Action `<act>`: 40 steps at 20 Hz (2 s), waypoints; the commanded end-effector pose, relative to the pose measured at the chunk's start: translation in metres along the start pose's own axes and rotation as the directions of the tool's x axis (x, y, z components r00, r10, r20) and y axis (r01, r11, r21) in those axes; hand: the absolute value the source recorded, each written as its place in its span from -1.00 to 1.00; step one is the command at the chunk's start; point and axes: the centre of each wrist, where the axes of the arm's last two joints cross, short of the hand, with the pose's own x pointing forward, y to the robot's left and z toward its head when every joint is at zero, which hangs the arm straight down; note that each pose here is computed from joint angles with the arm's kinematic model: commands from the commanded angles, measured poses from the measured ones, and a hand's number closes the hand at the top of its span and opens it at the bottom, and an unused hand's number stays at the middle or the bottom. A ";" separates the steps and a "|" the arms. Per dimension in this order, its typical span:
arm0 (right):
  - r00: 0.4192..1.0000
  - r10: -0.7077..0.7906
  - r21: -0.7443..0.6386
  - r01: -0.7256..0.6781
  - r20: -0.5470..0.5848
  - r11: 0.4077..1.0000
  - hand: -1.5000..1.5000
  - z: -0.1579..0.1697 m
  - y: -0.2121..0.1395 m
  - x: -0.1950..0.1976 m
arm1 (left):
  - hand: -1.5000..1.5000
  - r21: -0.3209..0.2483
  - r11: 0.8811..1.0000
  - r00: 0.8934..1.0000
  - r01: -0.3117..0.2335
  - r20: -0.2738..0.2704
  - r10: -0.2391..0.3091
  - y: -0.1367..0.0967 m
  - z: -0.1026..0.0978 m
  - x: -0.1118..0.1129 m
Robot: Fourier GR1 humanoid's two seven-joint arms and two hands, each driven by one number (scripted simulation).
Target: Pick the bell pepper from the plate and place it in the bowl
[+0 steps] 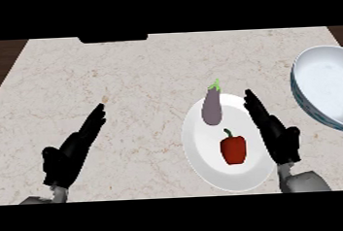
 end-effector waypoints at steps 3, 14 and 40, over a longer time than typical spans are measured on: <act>0.992 0.127 0.028 -0.126 -0.016 0.992 1.00 0.002 0.039 0.020 | 0.00 0.101 0.995 0.995 -0.014 0.099 0.004 0.015 0.003 0.021; 0.921 0.262 -0.505 -0.087 0.287 0.859 -1.00 0.049 0.104 0.038 | 0.00 0.218 0.974 0.987 -0.069 0.158 0.035 0.000 -0.027 0.030; 0.833 0.409 -0.296 -0.524 -0.373 0.798 -1.00 0.077 0.078 0.140 | 0.00 0.180 0.982 0.987 -0.065 0.154 0.037 -0.015 -0.040 0.023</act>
